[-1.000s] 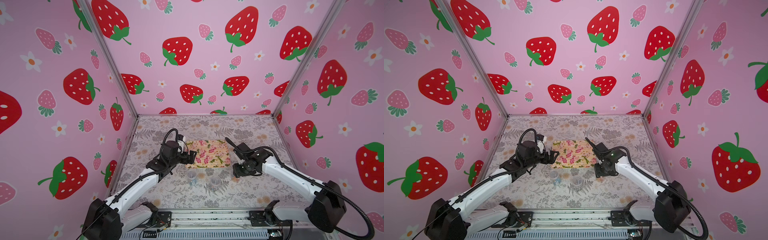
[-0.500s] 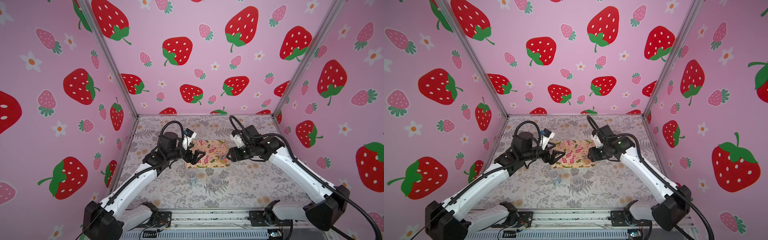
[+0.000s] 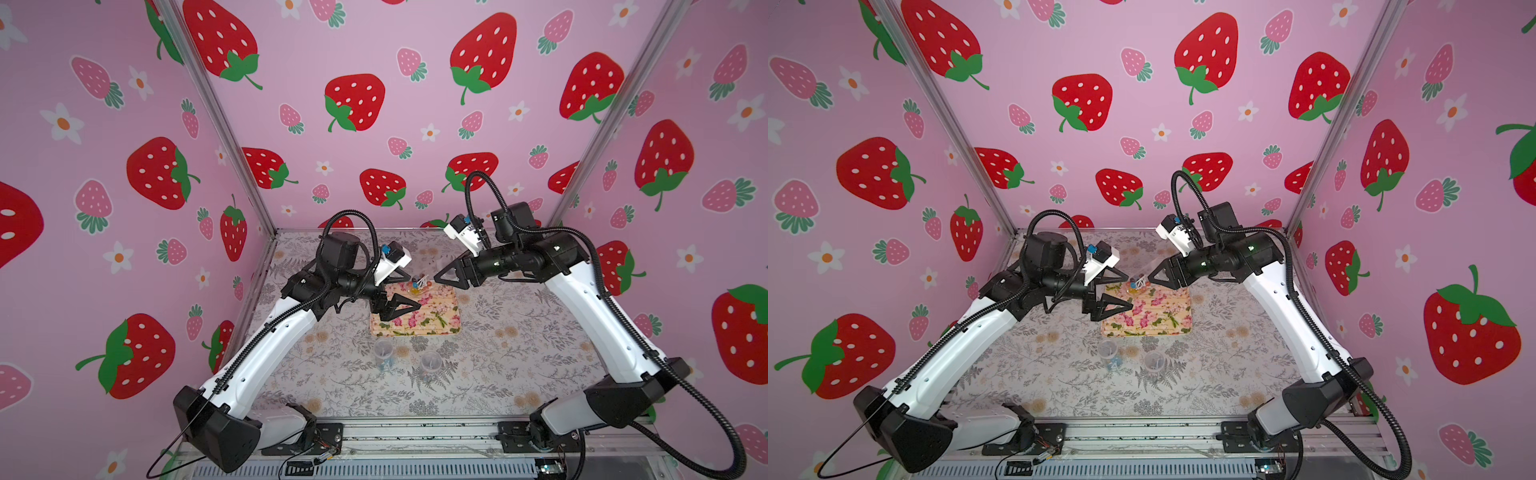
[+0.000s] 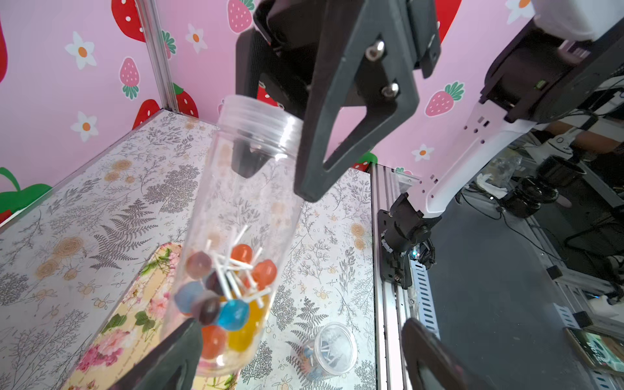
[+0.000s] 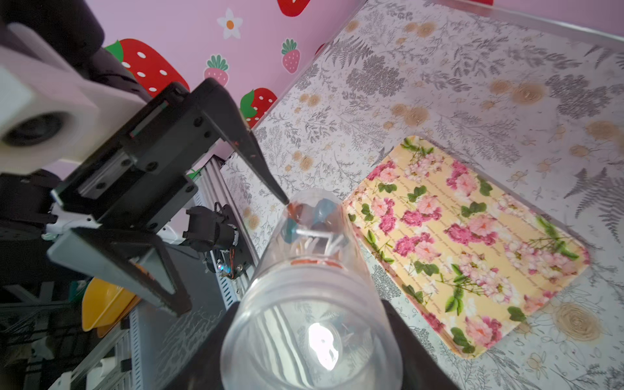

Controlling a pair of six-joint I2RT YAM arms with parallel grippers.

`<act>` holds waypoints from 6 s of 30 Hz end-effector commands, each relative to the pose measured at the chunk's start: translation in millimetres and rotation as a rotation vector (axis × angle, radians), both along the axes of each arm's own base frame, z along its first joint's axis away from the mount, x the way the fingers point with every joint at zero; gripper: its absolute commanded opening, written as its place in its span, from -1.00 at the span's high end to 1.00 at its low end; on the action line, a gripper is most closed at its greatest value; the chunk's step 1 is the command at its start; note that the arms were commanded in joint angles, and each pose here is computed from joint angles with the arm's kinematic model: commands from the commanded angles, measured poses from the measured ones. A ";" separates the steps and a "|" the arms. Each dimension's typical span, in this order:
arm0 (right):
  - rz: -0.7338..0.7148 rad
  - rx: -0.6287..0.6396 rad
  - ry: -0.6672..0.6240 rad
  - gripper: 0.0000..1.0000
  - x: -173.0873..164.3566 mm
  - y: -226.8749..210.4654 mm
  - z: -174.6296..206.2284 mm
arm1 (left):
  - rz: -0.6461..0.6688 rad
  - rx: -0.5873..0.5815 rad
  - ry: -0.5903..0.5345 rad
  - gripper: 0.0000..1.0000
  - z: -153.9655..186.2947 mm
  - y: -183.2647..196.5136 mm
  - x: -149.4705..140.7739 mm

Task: Pour the candies out of the jar
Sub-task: Pick up the jar from the center of the board, then unscrew the lid from the jar.

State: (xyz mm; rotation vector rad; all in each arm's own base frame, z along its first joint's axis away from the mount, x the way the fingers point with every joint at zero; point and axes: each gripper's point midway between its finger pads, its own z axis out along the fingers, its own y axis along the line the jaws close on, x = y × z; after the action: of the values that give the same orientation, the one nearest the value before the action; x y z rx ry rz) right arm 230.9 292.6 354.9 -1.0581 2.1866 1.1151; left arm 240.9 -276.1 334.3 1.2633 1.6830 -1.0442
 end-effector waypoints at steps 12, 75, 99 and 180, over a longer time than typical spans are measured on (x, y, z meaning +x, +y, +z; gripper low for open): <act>0.185 0.130 0.020 0.14 -41.1 9.9 19.9 | -0.054 -0.007 -0.028 -0.86 0.8 -0.2 -9.8; -0.310 0.325 -0.133 -0.86 40.1 13.3 45.1 | 0.445 -0.300 -0.188 0.26 -5.8 -38.7 34.9; -0.217 0.331 -0.110 -0.36 35.8 27.8 38.9 | 0.432 -0.328 -0.176 0.26 0.0 -44.1 36.6; -0.191 0.236 -0.062 -0.72 26.2 32.7 36.0 | 0.388 -0.355 -0.179 0.23 6.8 -42.8 31.9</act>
State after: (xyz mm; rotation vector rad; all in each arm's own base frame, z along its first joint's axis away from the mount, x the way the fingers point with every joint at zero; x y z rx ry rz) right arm 259.4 320.0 390.3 -0.7429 2.0088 1.1737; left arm 274.6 -317.8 319.7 0.7417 1.5256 -0.9138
